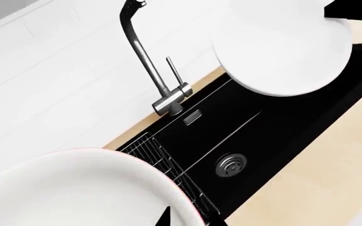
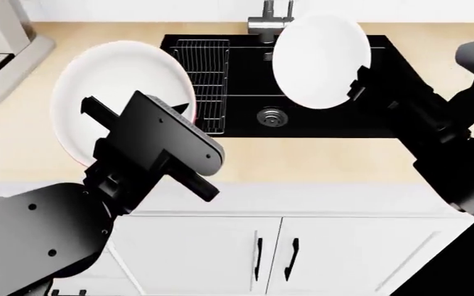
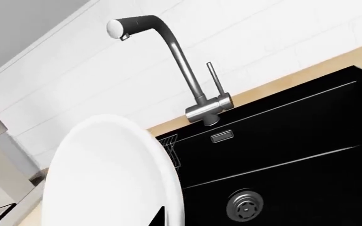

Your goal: Stack the bowls in the sink.

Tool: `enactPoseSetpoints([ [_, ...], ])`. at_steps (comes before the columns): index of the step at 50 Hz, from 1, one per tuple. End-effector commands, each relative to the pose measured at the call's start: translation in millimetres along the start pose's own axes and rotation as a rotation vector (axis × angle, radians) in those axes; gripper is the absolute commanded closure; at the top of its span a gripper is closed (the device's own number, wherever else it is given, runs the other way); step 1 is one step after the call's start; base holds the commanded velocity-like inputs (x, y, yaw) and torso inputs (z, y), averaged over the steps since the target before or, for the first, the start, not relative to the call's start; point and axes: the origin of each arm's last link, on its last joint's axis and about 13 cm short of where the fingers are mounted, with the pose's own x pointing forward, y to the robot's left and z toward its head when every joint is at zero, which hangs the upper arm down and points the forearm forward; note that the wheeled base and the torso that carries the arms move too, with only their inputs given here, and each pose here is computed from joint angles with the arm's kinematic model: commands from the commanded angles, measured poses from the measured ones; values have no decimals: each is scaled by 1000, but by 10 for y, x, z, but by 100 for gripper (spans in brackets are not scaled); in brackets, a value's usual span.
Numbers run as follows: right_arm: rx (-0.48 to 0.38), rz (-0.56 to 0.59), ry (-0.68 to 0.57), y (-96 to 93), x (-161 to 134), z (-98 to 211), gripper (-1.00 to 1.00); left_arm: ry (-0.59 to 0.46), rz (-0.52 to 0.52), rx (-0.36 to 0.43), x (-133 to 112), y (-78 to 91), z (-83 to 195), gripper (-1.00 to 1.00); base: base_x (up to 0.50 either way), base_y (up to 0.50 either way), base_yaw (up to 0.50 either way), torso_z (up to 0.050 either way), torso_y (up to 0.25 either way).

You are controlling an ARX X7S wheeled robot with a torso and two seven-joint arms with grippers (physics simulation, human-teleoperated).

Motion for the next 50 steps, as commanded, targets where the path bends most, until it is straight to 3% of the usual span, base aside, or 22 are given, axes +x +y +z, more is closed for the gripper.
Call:
enactPoseSetpoints([
  [1,-14,13,-23,25,4,60,100,-21,87,-3,20,47,25,100,3,-500,0,0,10],
  [30,-35,38,-24,90,-16,60,100,-21,100,-14,8,89,35,100,3,-500,0,0,1],
  [40,-42,17,-22,93,16,95,100,-23,86,-37,4,111,45,100,0,0,0,0,2],
  [50,-56,6,-2,98,121,140,100,-2,71,-50,70,160,44,100,500,-43,0,0,1],
])
